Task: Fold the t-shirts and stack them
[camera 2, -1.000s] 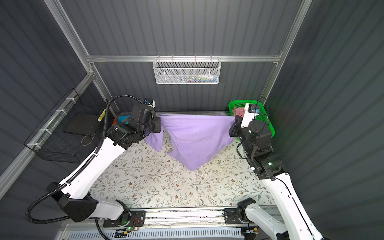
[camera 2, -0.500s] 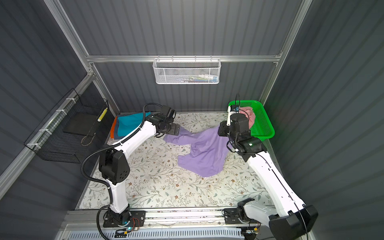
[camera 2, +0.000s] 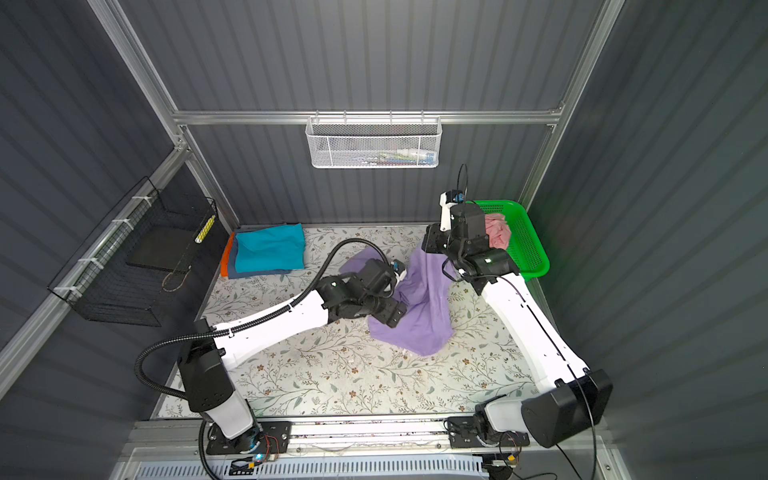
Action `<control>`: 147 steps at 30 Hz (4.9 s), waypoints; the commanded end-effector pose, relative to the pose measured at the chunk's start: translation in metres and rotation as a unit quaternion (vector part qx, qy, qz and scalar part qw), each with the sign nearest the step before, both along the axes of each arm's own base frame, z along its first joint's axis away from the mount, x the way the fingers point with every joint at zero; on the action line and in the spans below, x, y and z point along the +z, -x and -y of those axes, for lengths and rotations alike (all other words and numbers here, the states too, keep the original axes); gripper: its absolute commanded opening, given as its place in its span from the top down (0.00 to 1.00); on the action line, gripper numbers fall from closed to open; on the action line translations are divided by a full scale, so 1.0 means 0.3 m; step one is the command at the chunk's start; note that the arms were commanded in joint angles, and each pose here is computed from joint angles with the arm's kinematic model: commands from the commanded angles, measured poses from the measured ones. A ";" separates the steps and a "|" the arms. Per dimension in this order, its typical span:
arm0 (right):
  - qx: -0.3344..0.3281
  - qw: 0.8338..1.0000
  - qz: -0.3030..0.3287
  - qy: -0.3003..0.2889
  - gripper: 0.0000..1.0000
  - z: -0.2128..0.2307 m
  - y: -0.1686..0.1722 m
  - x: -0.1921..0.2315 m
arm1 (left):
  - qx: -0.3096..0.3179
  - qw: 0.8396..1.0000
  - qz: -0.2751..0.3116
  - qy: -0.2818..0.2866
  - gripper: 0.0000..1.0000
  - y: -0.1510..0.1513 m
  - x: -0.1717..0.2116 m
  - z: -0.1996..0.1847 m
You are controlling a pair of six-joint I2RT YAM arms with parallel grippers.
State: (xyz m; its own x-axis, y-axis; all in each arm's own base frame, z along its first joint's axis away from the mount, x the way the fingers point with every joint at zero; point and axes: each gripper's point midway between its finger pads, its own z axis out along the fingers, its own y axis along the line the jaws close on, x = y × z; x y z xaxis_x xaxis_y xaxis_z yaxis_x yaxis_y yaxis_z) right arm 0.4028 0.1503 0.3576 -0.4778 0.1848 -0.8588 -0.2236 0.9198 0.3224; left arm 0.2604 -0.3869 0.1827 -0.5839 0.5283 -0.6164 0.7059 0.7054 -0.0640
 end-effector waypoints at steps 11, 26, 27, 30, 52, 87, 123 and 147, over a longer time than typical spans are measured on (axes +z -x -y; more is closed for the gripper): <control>0.062 0.993 -0.012 -0.097 1.00 -0.130 -0.054 0.066 | -0.002 0.996 0.087 -0.019 0.00 -0.005 -0.129 0.252; 0.070 0.989 -0.033 -0.128 1.00 -0.164 -0.079 0.015 | 0.014 0.983 0.074 -0.169 0.06 -0.046 -0.486 0.330; 0.070 0.989 -0.033 -0.129 1.00 -0.165 -0.079 0.016 | 0.014 0.982 0.070 -0.176 0.17 -0.043 -0.507 0.327; 0.071 0.989 -0.032 -0.129 1.00 -0.165 -0.077 0.016 | 0.023 0.982 0.065 -0.177 0.72 -0.043 -0.517 0.317; -0.048 0.996 0.079 0.004 0.36 0.074 -0.050 0.176 | 0.061 0.970 0.103 0.211 1.00 -0.239 0.671 0.199; 0.173 0.982 0.057 0.041 0.58 -0.546 0.191 -0.485 | 0.173 0.919 0.265 0.236 1.00 -0.210 1.140 -0.222; 0.275 0.960 0.018 0.043 0.72 -0.652 0.384 -0.506 | 0.216 0.892 0.333 0.217 1.00 -0.187 1.255 -0.395; -0.022 0.990 0.115 0.079 1.00 -0.041 -0.289 0.268 | 0.305 0.879 0.295 0.216 1.00 -0.730 1.128 -0.695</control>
